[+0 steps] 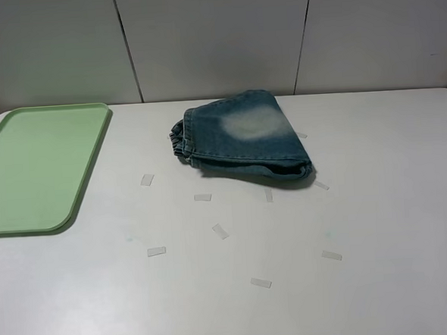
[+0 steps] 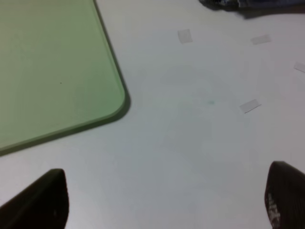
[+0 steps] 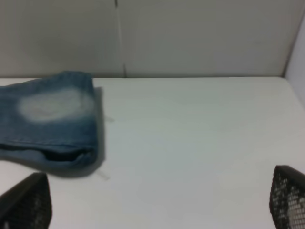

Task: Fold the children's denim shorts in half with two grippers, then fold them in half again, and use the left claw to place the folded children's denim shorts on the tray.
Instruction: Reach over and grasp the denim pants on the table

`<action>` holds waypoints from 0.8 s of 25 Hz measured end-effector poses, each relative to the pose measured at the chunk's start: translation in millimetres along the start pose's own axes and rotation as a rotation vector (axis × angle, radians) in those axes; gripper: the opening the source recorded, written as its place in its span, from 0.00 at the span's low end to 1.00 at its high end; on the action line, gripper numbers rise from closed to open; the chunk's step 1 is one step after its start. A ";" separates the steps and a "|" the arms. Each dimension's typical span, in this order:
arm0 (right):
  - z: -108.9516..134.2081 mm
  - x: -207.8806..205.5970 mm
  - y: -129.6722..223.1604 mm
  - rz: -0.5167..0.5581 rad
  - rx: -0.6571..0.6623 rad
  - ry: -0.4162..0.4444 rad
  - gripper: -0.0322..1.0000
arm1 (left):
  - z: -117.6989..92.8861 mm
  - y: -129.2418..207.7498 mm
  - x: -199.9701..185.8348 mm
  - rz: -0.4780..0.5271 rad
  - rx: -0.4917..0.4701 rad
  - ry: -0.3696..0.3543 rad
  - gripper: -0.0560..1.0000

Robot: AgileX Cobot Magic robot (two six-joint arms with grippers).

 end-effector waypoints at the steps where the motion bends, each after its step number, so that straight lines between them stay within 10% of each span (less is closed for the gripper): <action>1: 0.7 0.0 0.0 0.000 0.003 -0.004 0.70 | 0.0 0.0 0.0 0.000 0.000 0.000 0.82; 20: -16.9 25.8 40.6 0.132 0.023 0.090 0.70 | 0.0 0.0 0.0 0.000 0.000 0.000 0.82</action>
Point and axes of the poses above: a point on each arm's last joint axis where the gripper is mounted, x pointing out along that axis toward the gripper, z along the wrist's bending axis when the last joint is at zero, y = z × x, the point moved 9 cm from there along x, pointing out along that axis toward the gripper, and after that the axes turned 1 degree about x, right-handed, at the moved point
